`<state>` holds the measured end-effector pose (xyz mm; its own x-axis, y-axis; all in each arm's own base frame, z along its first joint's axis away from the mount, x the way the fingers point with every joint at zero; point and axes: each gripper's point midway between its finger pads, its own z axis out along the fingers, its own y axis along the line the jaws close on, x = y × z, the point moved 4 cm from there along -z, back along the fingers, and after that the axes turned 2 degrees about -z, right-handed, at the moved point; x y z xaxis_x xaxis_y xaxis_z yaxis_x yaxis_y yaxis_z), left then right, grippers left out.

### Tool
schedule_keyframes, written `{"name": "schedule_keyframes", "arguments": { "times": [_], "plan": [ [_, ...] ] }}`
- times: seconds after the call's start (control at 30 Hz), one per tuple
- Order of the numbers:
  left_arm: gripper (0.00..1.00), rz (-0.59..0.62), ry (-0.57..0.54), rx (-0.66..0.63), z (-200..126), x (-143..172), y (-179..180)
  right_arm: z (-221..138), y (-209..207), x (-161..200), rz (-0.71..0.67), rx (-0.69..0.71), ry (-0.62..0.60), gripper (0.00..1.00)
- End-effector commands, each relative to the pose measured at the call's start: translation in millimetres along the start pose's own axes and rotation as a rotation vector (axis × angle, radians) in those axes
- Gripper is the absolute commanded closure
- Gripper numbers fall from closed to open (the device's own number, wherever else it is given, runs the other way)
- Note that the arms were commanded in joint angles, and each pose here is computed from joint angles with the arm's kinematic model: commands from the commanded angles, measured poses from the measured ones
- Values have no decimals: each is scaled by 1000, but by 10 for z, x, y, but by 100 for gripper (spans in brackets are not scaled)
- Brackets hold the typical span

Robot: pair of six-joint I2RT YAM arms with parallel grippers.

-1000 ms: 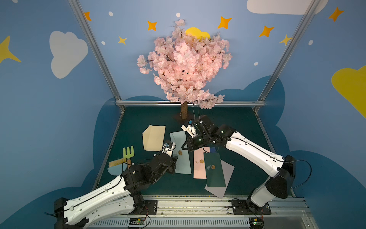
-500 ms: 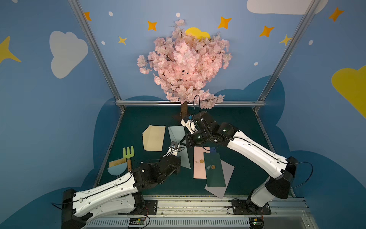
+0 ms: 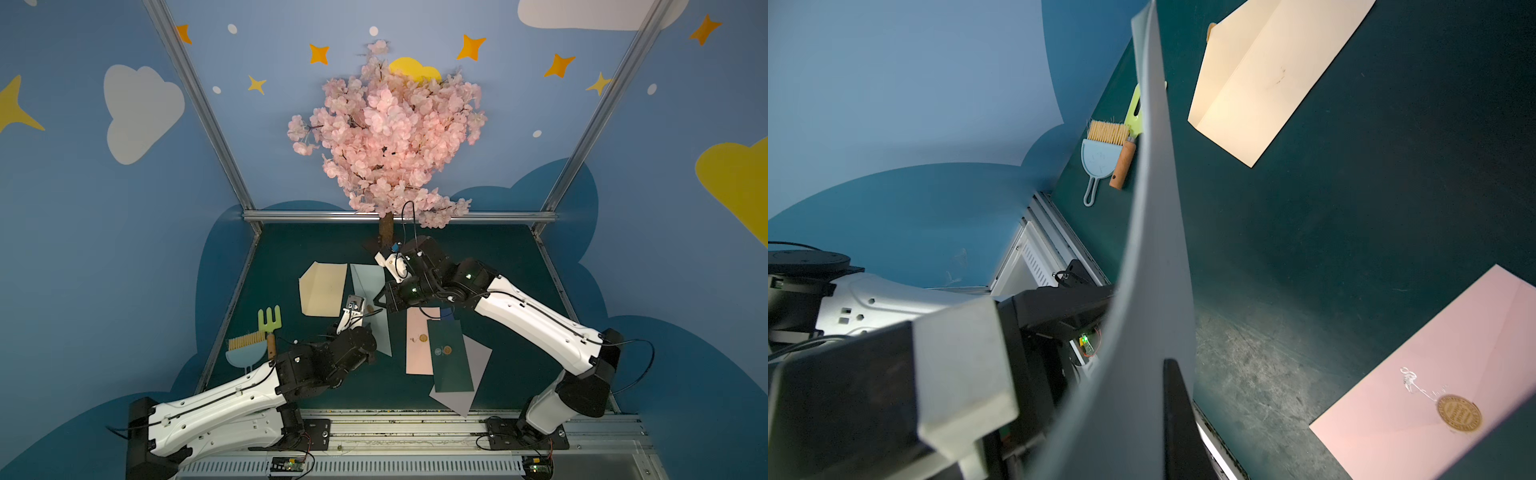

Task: Open the envelope
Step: Open the envelope flap on the envelope.

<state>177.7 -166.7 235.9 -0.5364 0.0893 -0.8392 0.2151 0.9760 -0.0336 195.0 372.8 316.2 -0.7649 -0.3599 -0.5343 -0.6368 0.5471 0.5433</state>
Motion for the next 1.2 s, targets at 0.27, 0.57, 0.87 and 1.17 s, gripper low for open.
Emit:
{"name": "schedule_keyframes", "arguments": {
  "times": [0.27, 0.57, 0.87, 1.17],
  "plan": [
    [53, -76, -56, -89, -170, -73, 287, -39, 122, 18, -14, -4, 16, 100],
    [53, -86, -79, -97, -222, -110, 342, 10, 159, 96, -18, -14, 52, 100],
    [53, -94, -89, -104, -249, -118, 381, 61, 177, 148, -22, -18, 78, 100],
    [53, -101, -95, -115, -284, -107, 441, 89, 176, 182, -22, -17, 95, 100]
  ]
}}
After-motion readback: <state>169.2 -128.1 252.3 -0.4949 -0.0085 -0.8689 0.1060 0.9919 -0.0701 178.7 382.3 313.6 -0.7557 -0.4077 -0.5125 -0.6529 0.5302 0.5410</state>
